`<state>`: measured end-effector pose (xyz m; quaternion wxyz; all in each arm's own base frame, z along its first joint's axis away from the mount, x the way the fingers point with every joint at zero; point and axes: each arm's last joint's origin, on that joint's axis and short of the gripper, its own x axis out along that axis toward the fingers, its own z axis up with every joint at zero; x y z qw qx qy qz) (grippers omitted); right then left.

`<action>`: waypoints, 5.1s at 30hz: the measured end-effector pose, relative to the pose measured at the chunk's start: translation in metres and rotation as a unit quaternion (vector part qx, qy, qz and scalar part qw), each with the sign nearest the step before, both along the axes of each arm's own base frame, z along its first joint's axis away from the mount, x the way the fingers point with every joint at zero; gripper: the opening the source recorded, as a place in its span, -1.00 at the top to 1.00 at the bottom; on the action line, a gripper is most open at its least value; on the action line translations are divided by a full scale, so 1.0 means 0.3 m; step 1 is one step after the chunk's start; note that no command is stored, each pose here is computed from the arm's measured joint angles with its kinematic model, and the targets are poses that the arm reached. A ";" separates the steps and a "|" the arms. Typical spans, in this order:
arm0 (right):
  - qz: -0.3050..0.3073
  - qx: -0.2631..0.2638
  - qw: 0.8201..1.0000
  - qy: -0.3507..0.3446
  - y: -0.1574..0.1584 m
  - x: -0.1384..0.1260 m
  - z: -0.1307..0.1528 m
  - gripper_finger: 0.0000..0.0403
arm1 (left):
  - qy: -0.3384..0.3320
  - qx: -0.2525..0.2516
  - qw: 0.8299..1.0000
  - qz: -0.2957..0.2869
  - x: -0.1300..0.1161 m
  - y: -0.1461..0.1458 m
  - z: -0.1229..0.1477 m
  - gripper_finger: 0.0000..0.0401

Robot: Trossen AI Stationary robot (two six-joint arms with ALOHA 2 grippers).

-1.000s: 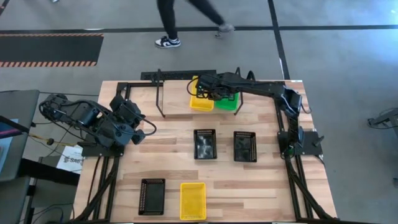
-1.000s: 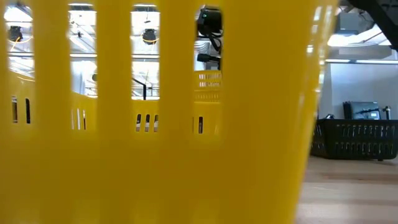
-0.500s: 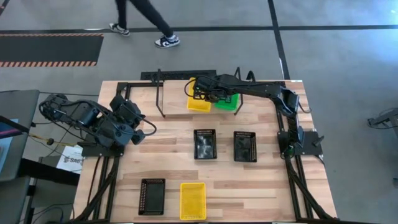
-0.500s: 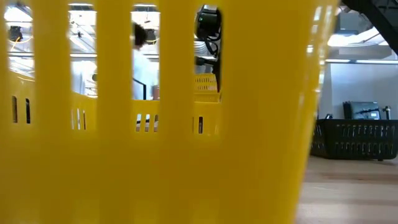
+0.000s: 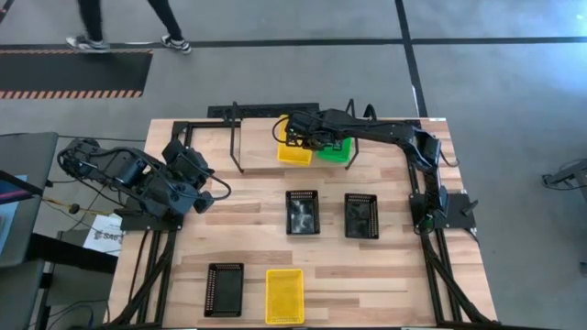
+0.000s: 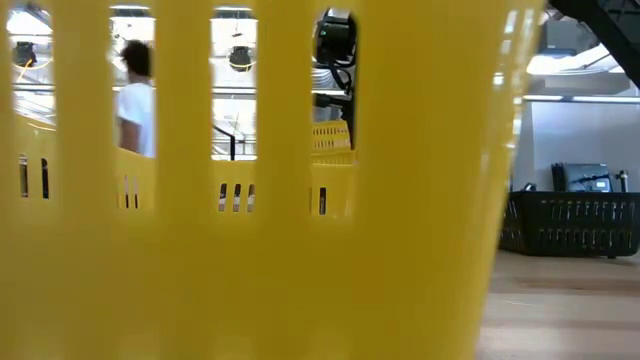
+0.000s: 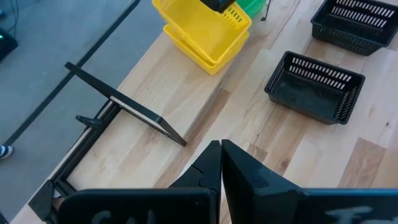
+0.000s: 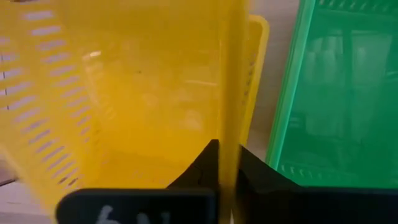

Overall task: Stack baskets on shelf by color
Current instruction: Stack the right yellow bin on the yellow bin on the shelf

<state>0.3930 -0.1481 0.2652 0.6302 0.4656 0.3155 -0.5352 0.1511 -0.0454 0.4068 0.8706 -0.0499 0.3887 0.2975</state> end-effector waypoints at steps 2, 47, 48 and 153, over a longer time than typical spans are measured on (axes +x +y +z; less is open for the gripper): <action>0.001 0.000 1.000 -0.001 0.001 0.001 0.000 0.72 | 0.000 0.000 1.000 0.000 0.000 0.000 0.000 1.00; 0.225 0.003 0.974 -0.032 0.318 0.105 0.091 0.89 | -0.004 0.006 1.000 0.004 0.000 0.001 0.001 1.00; 0.221 0.002 0.975 -0.039 0.317 0.109 0.087 0.87 | -0.004 0.006 1.000 0.005 0.000 0.001 0.001 1.00; 0.347 -0.144 0.921 0.103 0.262 0.085 -0.157 1.00 | -0.020 -0.011 0.999 0.028 0.000 0.001 0.001 1.00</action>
